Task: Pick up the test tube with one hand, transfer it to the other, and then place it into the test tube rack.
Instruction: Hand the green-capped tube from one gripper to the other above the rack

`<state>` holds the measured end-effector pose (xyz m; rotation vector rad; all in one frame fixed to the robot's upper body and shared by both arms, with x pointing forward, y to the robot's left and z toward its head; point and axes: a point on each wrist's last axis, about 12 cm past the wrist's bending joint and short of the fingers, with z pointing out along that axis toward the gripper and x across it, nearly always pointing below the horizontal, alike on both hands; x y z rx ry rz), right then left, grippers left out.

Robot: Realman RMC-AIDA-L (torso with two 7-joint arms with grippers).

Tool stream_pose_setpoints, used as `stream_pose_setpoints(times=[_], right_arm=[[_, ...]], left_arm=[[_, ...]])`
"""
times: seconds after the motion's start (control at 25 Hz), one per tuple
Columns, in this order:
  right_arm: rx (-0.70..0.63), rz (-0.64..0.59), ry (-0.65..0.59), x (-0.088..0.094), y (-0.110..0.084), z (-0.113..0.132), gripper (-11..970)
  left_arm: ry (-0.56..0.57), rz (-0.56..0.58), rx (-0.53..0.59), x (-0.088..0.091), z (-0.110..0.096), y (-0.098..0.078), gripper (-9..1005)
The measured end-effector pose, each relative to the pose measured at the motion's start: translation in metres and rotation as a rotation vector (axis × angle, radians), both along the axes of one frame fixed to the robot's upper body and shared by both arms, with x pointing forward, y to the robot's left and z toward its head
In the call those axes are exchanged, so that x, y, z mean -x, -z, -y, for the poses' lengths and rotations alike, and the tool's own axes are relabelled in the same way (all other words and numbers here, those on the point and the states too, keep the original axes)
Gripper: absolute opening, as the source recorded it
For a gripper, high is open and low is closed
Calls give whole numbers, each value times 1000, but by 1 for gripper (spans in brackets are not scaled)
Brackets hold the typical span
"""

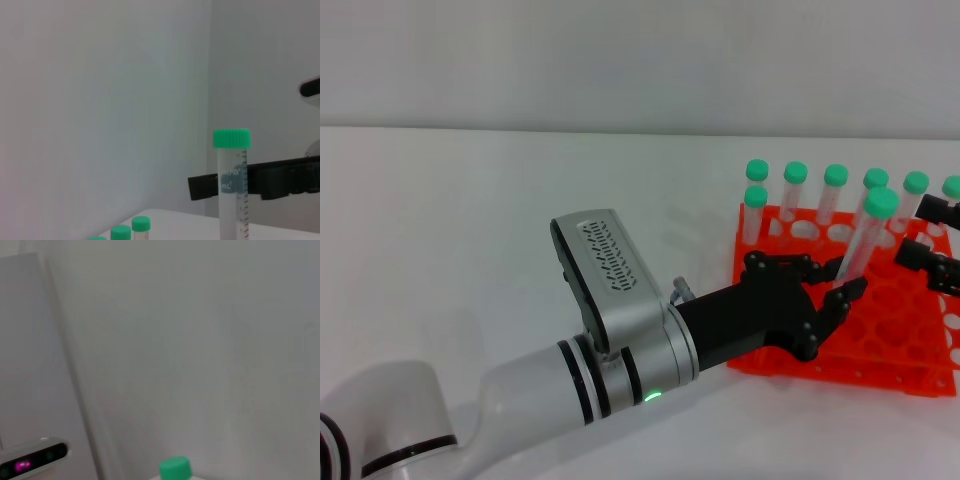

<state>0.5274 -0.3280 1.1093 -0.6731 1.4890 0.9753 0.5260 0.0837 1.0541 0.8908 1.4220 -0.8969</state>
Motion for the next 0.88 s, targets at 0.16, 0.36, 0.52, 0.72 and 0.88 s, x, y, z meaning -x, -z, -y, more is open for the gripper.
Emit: stream_pose_setpoints(times=[0.16,0.36,0.52,0.72,0.88], right_arm=[[-10,6,-27,2,-2,-2,830],[-36,18,-53,-1,-3,-14,819],[-50,31,-72,-5,-4,-26,810],[-47,40,-84,-10,-7,-31,799],[-39,46,-89,-11,-7,-32,657]], left_arm=[[-1,1,-1,-1,1,0,196],[1,2,-6,-2,2,-1,196],[0,-2,-19,-3,5,-1,197],[-5,-3,-15,-4,6,-2,197],[-8,-2,-13,-4,6,-2,198]])
